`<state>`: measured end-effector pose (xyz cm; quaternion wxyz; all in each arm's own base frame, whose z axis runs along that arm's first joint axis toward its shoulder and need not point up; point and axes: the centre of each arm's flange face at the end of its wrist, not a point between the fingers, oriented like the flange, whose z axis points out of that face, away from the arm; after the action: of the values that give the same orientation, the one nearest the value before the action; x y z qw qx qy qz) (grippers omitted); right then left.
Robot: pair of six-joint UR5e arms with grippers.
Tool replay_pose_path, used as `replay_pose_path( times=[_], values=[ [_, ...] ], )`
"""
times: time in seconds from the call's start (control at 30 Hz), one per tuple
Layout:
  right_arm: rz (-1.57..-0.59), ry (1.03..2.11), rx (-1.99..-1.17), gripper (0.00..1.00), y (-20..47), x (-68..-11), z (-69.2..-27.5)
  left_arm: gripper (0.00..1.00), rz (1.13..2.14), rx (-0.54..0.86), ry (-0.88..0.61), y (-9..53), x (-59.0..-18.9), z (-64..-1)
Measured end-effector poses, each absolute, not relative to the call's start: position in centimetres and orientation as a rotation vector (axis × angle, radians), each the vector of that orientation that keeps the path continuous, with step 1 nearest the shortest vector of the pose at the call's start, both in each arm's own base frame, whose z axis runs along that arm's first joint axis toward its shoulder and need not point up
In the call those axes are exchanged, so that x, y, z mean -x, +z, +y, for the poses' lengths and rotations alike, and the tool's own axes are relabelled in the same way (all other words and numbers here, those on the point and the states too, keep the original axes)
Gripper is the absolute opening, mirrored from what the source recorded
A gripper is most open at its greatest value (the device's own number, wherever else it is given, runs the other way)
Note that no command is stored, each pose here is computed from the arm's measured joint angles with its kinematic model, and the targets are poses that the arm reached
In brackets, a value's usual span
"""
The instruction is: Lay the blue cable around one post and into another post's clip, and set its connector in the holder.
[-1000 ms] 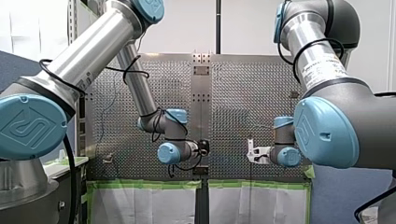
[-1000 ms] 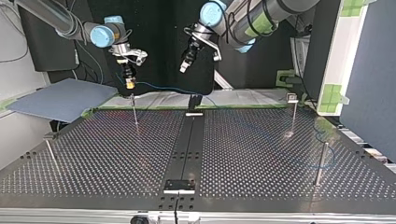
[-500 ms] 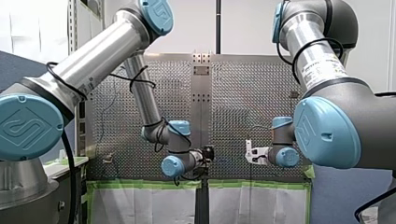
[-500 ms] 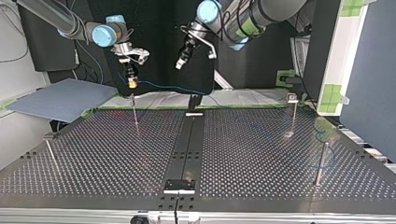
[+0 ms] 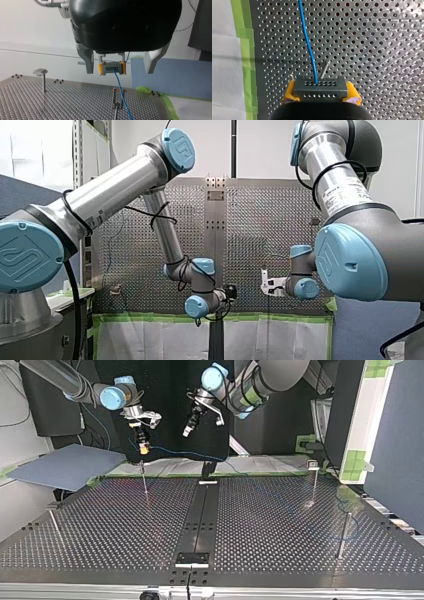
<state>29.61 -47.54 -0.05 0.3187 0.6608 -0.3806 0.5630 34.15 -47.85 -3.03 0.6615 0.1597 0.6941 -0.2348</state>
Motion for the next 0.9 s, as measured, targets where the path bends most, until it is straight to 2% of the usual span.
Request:
replay_pose_path(
  times=[0.4,0.9],
  values=[
    [-0.998,1.482,-1.741,0.0,0.0,-29.7,-47.5,1.0,1.586,-0.349,-0.515,-1.8,-36.5,-50.9],
    [-0.995,1.484,-1.743,0.0,0.0,-29.9,-47.4,1.0,1.625,-0.343,-0.542,-2.2,-36.4,-52.3]
  ],
)
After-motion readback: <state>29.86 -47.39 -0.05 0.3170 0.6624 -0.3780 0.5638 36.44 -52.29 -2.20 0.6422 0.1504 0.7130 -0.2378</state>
